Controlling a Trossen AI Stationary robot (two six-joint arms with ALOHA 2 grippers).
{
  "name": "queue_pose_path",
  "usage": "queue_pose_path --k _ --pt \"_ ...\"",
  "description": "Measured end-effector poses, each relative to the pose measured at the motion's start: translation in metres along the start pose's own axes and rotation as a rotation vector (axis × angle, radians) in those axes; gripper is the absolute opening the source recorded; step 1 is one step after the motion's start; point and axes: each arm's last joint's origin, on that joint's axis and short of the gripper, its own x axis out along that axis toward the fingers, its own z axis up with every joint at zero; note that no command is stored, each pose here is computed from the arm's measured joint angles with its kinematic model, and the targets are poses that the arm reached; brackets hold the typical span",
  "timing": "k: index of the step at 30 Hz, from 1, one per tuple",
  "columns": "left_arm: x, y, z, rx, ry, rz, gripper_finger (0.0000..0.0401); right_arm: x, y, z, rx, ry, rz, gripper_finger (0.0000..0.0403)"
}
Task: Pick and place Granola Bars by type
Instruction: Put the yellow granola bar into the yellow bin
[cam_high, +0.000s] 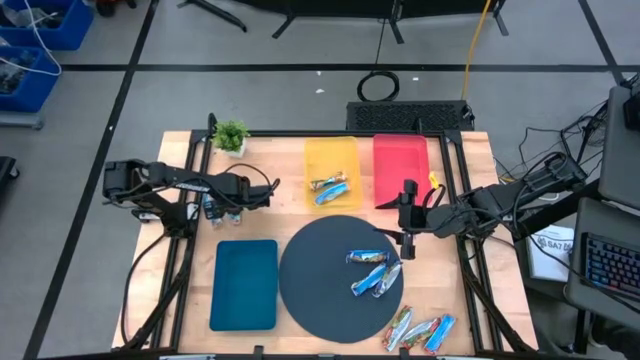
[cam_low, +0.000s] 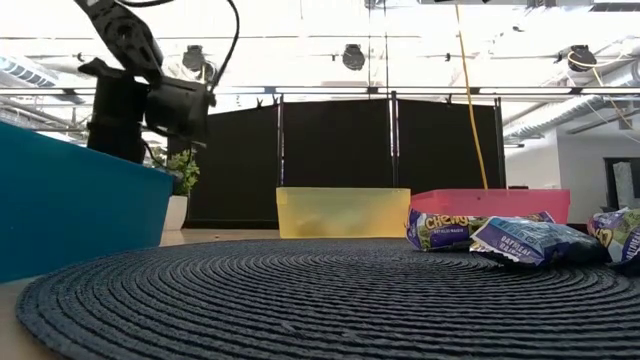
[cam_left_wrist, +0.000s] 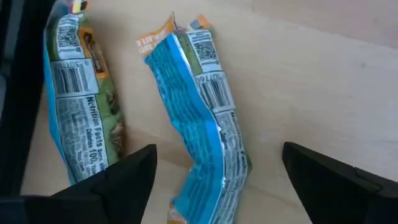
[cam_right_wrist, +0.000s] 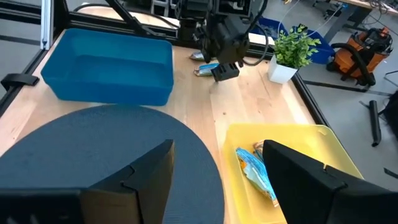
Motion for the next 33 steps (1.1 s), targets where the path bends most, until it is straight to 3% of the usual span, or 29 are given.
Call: queue_pose_path --k 6,12,17,24,28,33 --pt "0.002 -0.004 0.001 -0.004 -0.013 -0.041 0.0275 0.0 0.0 0.0 0.016 -0.001 0.0 0.0231" --pt "0.002 -0.007 0.002 -0.01 -0.001 -0.071 0.0141 0.0 0.0 0.002 0.055 -0.022 0.003 0.0226" --pt "-0.007 -0.018 0.003 0.073 -0.003 -0.136 0.0024 0.0 0.0 0.003 0.057 -0.027 0.004 0.0226" --pt "-0.062 -0.053 0.018 0.325 -0.067 -0.331 0.0022 0.0 0.0 0.003 0.057 -0.027 0.004 0.0223" --pt "-0.111 -0.073 0.028 0.575 -0.183 -0.49 0.0013 0.0 0.0 0.003 0.058 -0.027 0.004 0.0221" --pt "-0.159 -0.083 0.047 0.899 -0.375 -0.589 0.0011 0.0 0.0 0.006 0.073 -0.057 0.006 0.0221"
